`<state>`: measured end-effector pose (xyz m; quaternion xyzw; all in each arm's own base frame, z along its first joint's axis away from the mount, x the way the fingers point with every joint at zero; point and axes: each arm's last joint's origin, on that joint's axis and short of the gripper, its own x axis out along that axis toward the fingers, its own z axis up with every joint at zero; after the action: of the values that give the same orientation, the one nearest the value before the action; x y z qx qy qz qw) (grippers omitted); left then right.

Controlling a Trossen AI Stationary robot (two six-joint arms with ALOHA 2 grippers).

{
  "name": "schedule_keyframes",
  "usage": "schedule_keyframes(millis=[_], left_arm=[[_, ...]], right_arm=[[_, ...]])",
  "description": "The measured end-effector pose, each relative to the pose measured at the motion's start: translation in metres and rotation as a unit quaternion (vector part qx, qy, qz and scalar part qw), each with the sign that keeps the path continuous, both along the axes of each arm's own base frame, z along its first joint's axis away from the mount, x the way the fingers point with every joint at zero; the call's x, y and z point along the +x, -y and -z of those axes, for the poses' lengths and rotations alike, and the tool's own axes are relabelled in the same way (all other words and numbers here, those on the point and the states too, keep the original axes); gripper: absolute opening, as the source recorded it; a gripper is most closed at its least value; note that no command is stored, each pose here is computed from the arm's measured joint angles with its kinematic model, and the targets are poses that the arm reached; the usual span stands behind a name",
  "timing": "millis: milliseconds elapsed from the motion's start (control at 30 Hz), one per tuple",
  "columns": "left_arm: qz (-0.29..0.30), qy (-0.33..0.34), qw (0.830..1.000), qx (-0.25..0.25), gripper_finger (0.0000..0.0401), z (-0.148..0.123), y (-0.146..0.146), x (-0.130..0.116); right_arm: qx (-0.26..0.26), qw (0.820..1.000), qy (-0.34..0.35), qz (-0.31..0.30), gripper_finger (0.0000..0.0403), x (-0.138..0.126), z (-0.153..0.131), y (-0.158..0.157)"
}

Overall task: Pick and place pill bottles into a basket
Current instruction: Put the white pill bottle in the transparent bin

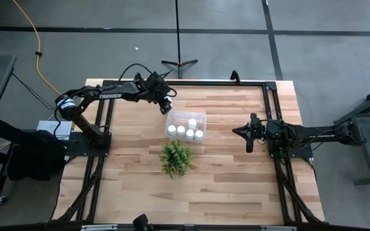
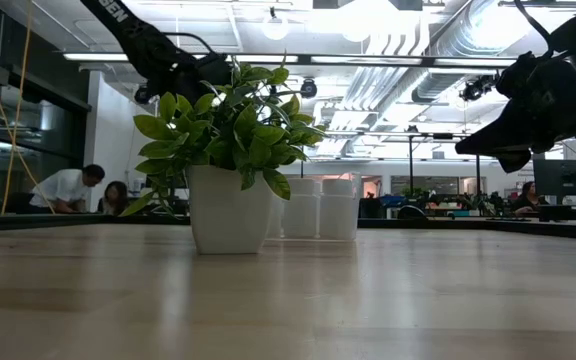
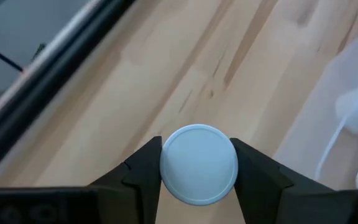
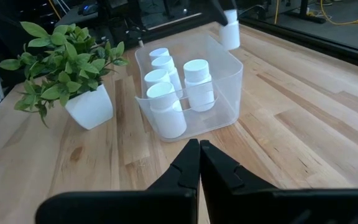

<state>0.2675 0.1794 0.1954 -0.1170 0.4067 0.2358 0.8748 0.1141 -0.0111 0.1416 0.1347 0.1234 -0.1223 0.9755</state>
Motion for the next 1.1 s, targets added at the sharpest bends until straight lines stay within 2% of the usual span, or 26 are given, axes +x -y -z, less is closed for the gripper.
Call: schedule_keyframes(millis=[467, 733, 967, 1100], left_arm=[[0.029, 0.064, 0.997, 0.008, 0.0196, -0.035, -0.004, 0.018], [0.086, 0.077, 0.993, 0.022, 0.0198, -0.047, 0.023, 0.039], [0.108, 0.074, 0.99, 0.057, 0.0199, -0.057, 0.044, 0.053], [0.12, 0.081, 0.988, 0.06, 0.0199, -0.061, 0.052, 0.058]], right_arm=[[0.0, 1.0, 0.0, 0.0, 0.0002, 0.0, 0.0, 0.0], [0.0, 1.0, 0.001, 0.0, 0.0001, 0.0, 0.0, 0.0], [0.0, 1.0, 0.0, -0.002, 0.0001, 0.0, 0.0, 0.0], [0.001, 1.0, 0.0, -0.003, 0.0001, 0.0, 0.0, 0.0]])
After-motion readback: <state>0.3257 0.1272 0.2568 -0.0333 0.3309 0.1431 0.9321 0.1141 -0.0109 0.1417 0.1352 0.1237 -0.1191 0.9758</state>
